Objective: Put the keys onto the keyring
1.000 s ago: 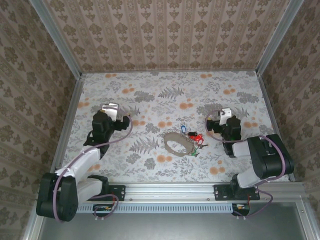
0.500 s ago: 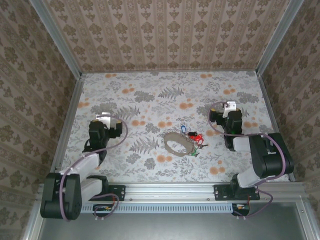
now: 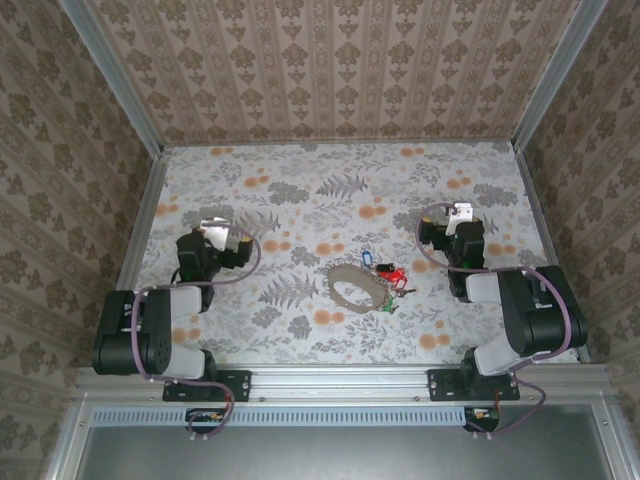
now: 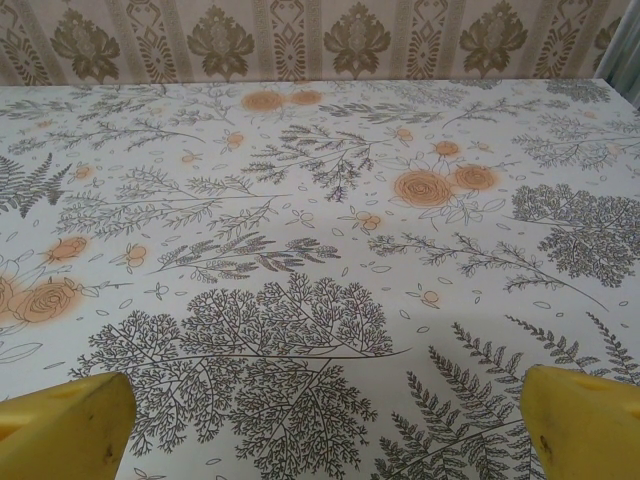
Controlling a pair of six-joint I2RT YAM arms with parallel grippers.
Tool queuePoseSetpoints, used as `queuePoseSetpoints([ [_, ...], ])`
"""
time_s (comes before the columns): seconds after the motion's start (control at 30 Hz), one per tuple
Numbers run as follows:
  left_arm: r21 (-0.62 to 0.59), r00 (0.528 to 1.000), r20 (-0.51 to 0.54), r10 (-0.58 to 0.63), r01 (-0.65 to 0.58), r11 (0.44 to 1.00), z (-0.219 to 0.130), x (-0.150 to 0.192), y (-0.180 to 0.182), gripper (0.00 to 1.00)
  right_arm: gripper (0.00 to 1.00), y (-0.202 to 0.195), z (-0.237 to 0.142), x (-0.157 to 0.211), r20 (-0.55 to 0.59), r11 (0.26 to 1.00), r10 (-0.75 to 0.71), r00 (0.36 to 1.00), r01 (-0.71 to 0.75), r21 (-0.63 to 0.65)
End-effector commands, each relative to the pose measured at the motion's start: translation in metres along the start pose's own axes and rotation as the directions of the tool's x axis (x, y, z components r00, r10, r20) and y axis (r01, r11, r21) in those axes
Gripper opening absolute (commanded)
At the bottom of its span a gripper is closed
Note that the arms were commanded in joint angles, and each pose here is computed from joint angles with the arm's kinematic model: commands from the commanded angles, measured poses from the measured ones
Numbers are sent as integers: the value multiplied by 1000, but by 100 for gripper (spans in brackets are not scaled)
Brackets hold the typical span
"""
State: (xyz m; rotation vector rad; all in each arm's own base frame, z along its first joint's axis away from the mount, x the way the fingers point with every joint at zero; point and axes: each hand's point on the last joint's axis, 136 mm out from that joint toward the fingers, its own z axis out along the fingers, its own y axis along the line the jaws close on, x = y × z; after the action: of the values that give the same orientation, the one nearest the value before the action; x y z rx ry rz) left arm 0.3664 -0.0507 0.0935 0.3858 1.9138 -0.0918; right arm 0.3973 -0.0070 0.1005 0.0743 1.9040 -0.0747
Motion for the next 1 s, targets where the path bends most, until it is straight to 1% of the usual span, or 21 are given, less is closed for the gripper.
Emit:
queuePoseSetpoints([
  [0.0, 50, 996, 90, 9, -14, 999, 2, -24, -1, 100, 100, -3, 2, 1, -9, 1000, 11, 1000, -10, 19],
  [0.1, 57, 995, 96, -26, 21, 998, 3, -23, 6, 100, 100, -3, 2, 1, -8, 1000, 11, 1000, -11, 19],
  [0.27, 39, 996, 47, -75, 74, 997, 12, -19, 17, 100, 100, -3, 2, 1, -9, 1000, 11, 1000, -11, 19],
  [0.33, 2, 995, 16, -98, 98, 995, 18, -17, 26, 100, 100, -3, 2, 1, -8, 1000, 11, 1000, -11, 19],
  [0.4, -37, 993, 10, -119, 119, 992, 18, -12, 33, 100, 100, -3, 2, 1, -8, 1000, 11, 1000, -11, 18],
  [0.43, -43, 993, 25, -117, 118, 992, 17, -8, 33, 100, 100, -3, 2, 1, -9, 1000, 11, 1000, -11, 19],
  [0.47, -26, 992, 91, -89, 92, 995, 15, -9, 27, 100, 99, -3, 2, 1, -9, 1000, 11, 1000, -11, 19],
  [0.5, -17, 991, 112, -76, 78, 997, 8, -12, 24, 100, 99, -3, 2, 1, -8, 1000, 11, 1000, -11, 19],
  [0.53, -8, 993, 88, -78, 79, 997, 6, -6, 20, 100, 100, -3, 2, 1, -8, 1000, 11, 1000, -11, 19],
  [0.57, 6, 991, 121, -56, 56, 998, 7, -10, 16, 100, 100, -3, 2, 1, -8, 1000, 10, 1000, -10, 19],
  [0.6, 1, 991, 119, -54, 54, 999, 8, -11, 18, 100, 100, -3, 2, 2, -9, 1000, 11, 1000, -11, 19],
  [0.63, -1, 995, 72, -72, 72, 997, 11, -6, 19, 100, 100, -3, 2, 1, -8, 1000, 11, 1000, -11, 20],
  [0.7, -27, 993, 55, -102, 103, 994, 17, -7, 29, 100, 99, -3, 2, 1, -9, 1000, 11, 1000, -11, 19],
  [0.77, -119, 990, 31, -138, 141, 983, 18, -4, 44, 100, 99, -3, 2, 1, -6, 1000, 10, 1000, -9, 18],
  [0.97, -165, 995, 18, -103, 104, 981, 19, -4, 42, 100, 100, -3, 2, 1, -7, 1000, 10, 1000, -10, 19],
])
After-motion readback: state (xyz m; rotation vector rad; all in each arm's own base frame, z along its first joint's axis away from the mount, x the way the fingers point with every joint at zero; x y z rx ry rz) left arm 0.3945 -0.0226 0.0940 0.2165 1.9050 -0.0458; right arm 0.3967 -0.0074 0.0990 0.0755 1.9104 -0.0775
